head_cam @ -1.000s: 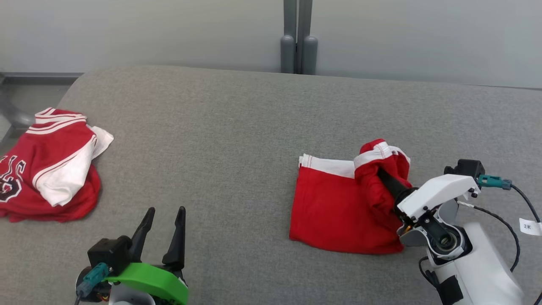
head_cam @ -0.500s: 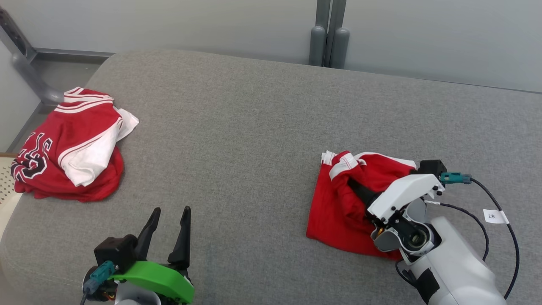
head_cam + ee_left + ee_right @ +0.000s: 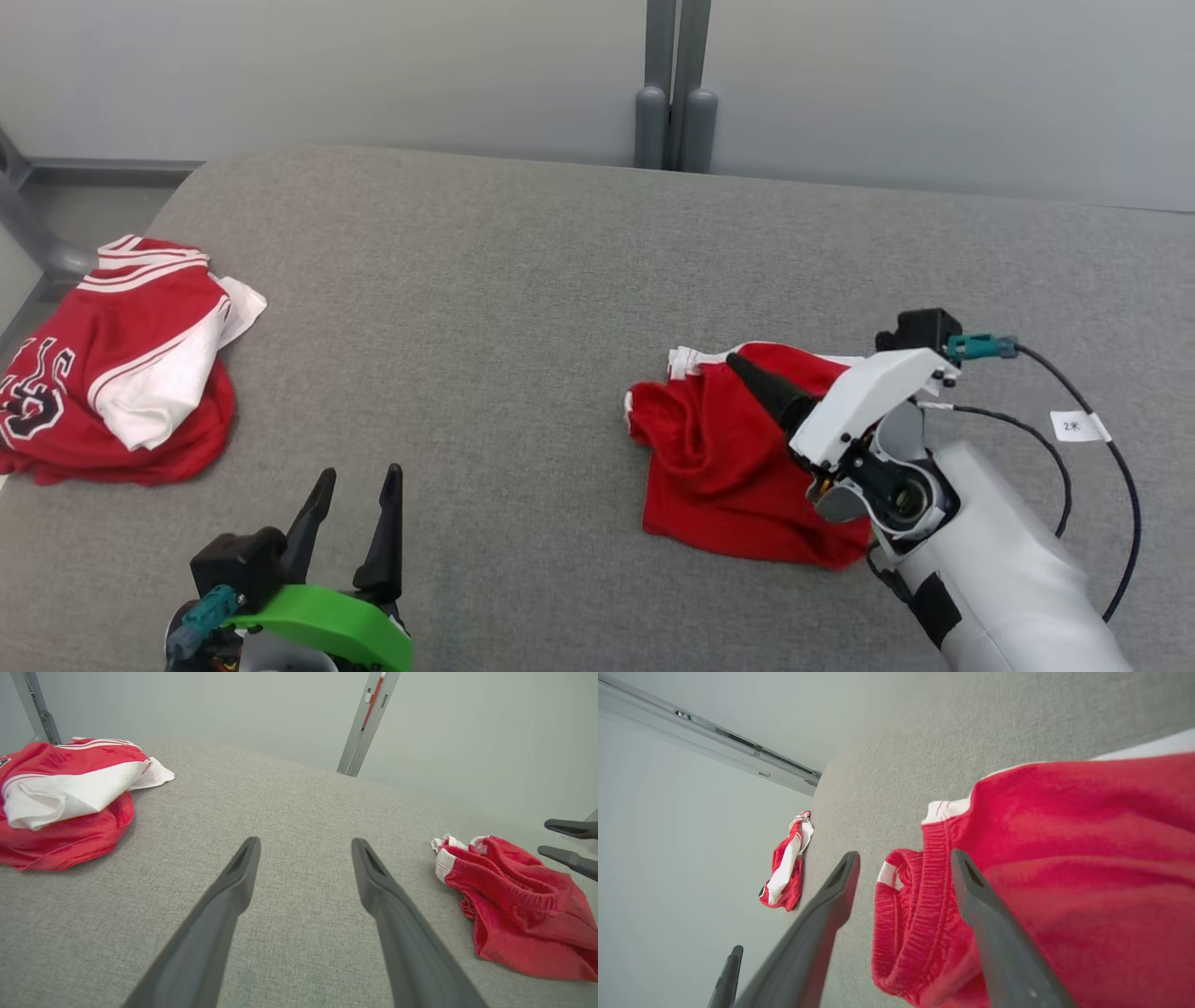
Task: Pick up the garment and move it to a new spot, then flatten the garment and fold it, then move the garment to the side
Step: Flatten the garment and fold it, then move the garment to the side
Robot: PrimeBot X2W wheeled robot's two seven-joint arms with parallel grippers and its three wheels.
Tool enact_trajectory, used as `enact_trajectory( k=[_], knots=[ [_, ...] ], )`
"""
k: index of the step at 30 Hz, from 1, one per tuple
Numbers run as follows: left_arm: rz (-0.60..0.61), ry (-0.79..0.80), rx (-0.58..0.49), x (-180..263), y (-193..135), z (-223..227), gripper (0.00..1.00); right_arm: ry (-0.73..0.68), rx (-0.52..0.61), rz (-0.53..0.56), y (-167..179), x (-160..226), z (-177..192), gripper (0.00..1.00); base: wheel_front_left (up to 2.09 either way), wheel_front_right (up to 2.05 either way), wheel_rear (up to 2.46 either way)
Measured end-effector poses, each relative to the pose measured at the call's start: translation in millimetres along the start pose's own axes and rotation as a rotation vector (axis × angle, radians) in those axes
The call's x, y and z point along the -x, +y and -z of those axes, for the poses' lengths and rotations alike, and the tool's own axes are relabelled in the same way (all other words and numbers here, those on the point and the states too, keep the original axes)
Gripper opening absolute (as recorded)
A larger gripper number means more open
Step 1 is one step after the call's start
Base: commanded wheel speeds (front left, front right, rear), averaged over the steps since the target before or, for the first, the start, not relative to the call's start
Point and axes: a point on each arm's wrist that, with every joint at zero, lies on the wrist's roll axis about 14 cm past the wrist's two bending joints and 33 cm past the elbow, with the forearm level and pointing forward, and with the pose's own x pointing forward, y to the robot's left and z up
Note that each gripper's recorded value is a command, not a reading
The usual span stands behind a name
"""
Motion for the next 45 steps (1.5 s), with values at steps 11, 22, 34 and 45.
enact_trajectory(
  k=[11,22,34,45],
  knots=[
    [0.082,-0.051,-0.016,-15.5,-25.9,-16.9,1.0,-0.426,0.285,-0.058,22.4,81.3,-99.2,1.0,0.0,0.0,0.0],
    [0.138,-0.14,-0.029,-34.6,-49.4,-42.3,1.0,-0.751,0.648,0.101,-5.4,165.3,-129.5,1.0,0.0,0.0,0.0],
    [0.15,-0.158,-0.114,-33.5,-58.5,-41.4,1.0,-0.71,0.705,0.36,-72.7,196.0,-94.1,1.0,0.0,0.0,0.0],
    [0.135,-0.15,-0.119,-31.6,-54.3,-36.1,1.0,-0.673,0.719,0.338,-69.9,182.8,-84.9,1.0,0.0,0.0,0.0]
  ],
)
